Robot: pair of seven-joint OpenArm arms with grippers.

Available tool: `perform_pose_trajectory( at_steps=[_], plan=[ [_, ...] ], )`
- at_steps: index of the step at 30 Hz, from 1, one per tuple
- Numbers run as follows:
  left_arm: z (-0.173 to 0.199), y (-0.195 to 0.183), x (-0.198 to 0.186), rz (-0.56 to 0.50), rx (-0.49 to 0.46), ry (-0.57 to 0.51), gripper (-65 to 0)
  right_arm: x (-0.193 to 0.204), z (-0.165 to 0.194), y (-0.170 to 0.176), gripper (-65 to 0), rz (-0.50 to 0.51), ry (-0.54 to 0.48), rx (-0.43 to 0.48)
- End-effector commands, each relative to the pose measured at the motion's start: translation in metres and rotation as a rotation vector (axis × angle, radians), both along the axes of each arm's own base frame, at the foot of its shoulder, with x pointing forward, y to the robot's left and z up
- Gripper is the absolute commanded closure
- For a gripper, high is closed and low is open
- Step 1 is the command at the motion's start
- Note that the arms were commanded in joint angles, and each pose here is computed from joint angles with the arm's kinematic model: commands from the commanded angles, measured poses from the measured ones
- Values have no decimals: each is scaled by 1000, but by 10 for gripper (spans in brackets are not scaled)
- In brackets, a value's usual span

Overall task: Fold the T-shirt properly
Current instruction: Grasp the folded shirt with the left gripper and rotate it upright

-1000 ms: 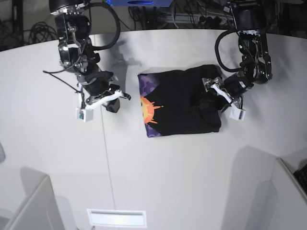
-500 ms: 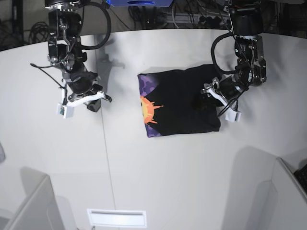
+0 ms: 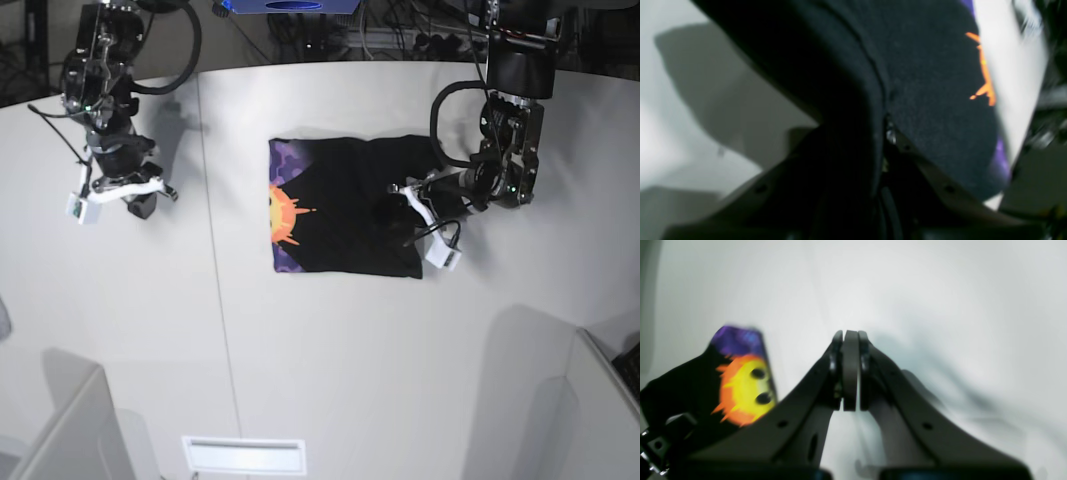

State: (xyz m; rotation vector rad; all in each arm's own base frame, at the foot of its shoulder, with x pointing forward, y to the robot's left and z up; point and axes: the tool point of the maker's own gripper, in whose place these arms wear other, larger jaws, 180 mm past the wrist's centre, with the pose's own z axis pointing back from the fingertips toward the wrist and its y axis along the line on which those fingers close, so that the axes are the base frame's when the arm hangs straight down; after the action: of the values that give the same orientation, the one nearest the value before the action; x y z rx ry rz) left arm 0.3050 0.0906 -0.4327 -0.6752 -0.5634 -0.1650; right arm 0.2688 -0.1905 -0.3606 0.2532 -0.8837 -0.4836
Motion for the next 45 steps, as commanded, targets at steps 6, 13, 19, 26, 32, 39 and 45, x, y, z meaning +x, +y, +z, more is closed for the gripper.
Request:
perform_pose_trajectory(
  at_steps=[6, 13, 19, 26, 32, 39, 45],
  plan=[
    [6, -10, 10, -200, 144, -31, 0, -8, 7, -24, 0, -56, -20, -26],
    [15, -38, 17, -437, 257, -85, 0, -22, 2, -41, 0, -102, 6, -42],
    [31, -60, 32, -631, 371, -166, 0, -35, -4, -50, 0, -185, 19, -11],
    [39, -74, 34, -840, 483, -240, 0, -45, -12, -47, 0, -216, 41, 14],
    [22, -69, 23, -1088, 671, -360, 0, -50, -17, -39, 0, -230, 53, 41],
    [8, -76, 20, -1170, 760, -491, 0, -55, -21, -35, 0, -250, 62, 61],
    [12, -99, 18, -1186, 730, -527, 0, -61, -22, -43, 0, -301, 64, 70]
  ],
)
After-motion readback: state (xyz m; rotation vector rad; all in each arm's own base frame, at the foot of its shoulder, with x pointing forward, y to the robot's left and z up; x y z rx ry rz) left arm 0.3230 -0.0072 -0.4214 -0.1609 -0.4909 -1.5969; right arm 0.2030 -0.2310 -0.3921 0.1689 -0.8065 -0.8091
